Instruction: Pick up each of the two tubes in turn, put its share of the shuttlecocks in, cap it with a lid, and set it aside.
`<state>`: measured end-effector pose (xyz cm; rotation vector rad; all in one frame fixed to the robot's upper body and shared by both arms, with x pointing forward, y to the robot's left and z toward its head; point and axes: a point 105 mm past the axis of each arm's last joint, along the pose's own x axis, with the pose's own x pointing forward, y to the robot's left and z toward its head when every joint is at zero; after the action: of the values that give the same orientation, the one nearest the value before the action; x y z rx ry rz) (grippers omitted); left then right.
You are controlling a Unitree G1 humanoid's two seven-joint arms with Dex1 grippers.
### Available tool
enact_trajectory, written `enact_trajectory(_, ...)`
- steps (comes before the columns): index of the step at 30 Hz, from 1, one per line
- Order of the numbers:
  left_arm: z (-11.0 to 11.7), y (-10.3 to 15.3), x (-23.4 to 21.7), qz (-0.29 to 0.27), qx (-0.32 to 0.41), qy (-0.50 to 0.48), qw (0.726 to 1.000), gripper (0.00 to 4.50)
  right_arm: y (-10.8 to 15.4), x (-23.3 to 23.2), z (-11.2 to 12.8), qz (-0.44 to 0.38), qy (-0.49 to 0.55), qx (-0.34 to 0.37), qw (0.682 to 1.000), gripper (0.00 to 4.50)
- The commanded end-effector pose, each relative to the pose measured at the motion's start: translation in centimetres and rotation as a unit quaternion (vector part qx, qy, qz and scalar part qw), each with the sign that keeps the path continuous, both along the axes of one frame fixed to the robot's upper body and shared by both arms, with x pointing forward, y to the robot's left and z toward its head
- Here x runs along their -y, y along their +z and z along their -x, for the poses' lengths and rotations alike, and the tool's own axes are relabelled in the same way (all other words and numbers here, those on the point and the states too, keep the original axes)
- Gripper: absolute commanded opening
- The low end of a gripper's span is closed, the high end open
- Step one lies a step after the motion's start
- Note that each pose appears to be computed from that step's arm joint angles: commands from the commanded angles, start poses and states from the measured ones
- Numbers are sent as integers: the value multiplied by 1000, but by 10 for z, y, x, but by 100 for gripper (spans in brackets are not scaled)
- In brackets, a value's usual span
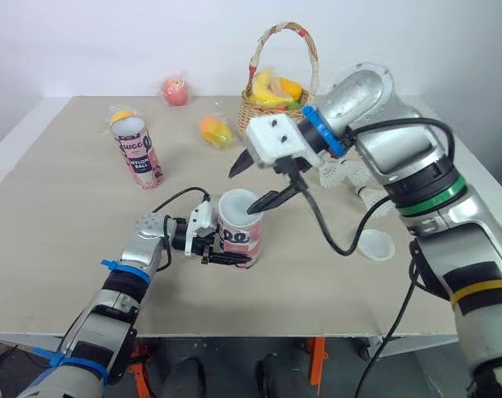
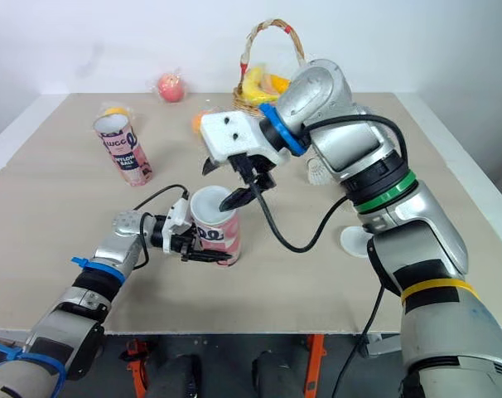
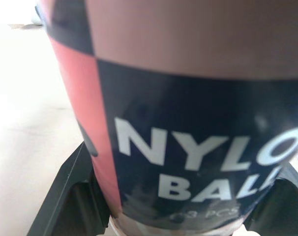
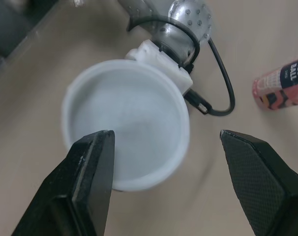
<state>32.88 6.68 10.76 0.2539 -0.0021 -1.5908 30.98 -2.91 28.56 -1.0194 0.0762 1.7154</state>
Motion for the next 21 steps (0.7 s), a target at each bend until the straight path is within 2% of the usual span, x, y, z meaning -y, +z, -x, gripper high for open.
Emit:
enact_trajectory(1,-2,-16,-14,-27,-28,27,999,287,10,3,17,-1,33,-5,999,320)
enact_trajectory(2,-2,-16,-14,-27,-28,27,999,287,6,4,18,2,35,-8,999,300)
enact_trajectory(8,-2,-16,-14,-28,-28,25,999,287,-1,2,23,5,42,-24,999,14)
enact_trajectory(16,-2,-17,-14,-30,-29,26,999,287,1,-8,19,3,40,-16,999,6)
enact_trajectory(21,-1,-17,-14,-30,-29,25,999,287,0,-25,1,-2,8,5,1000,6)
